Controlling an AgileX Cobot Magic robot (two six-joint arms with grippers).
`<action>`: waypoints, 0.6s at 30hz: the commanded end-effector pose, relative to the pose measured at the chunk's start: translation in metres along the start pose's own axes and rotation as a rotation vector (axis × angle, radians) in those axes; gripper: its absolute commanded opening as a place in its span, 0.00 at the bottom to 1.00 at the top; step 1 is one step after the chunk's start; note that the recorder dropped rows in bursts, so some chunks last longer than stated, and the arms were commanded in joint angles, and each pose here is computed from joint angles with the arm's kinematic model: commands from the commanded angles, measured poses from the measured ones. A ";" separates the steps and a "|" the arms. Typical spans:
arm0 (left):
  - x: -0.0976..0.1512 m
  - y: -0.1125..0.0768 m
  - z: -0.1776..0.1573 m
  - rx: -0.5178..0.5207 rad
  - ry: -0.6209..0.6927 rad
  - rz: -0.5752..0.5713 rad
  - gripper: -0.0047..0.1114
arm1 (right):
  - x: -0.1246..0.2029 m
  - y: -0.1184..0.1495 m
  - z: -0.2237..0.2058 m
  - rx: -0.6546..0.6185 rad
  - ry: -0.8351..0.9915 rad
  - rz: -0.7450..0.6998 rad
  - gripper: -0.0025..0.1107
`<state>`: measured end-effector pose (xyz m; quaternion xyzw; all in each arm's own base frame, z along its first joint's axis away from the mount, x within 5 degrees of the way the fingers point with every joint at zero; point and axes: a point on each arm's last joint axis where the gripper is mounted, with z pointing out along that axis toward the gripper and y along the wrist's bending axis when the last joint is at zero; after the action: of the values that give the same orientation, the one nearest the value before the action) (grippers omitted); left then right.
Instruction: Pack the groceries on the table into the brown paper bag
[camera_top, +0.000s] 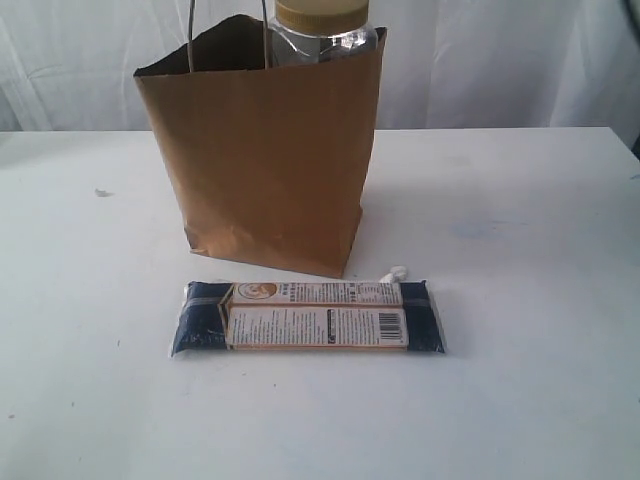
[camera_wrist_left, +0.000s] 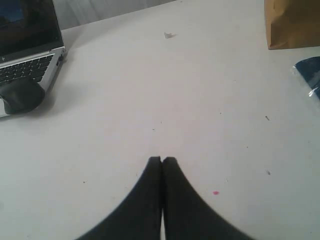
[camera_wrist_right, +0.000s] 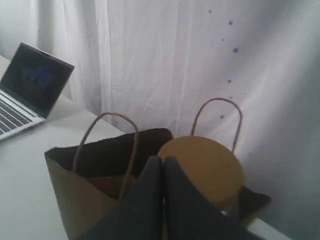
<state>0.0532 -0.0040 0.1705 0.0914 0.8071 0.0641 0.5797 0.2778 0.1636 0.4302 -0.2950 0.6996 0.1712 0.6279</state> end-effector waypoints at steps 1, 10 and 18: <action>0.001 0.000 0.000 -0.002 -0.003 -0.003 0.04 | 0.006 -0.001 -0.055 0.079 0.098 -0.226 0.02; 0.001 0.000 0.000 -0.002 -0.003 -0.003 0.04 | 0.107 -0.077 -0.094 0.786 0.677 -0.011 0.02; 0.001 0.000 0.000 -0.002 -0.003 -0.003 0.04 | 0.190 -0.062 -0.020 0.285 1.042 0.206 0.02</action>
<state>0.0532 -0.0040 0.1705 0.0914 0.8071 0.0641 0.5797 0.2805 0.0460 0.2836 -0.1417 0.9432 -0.1232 0.2740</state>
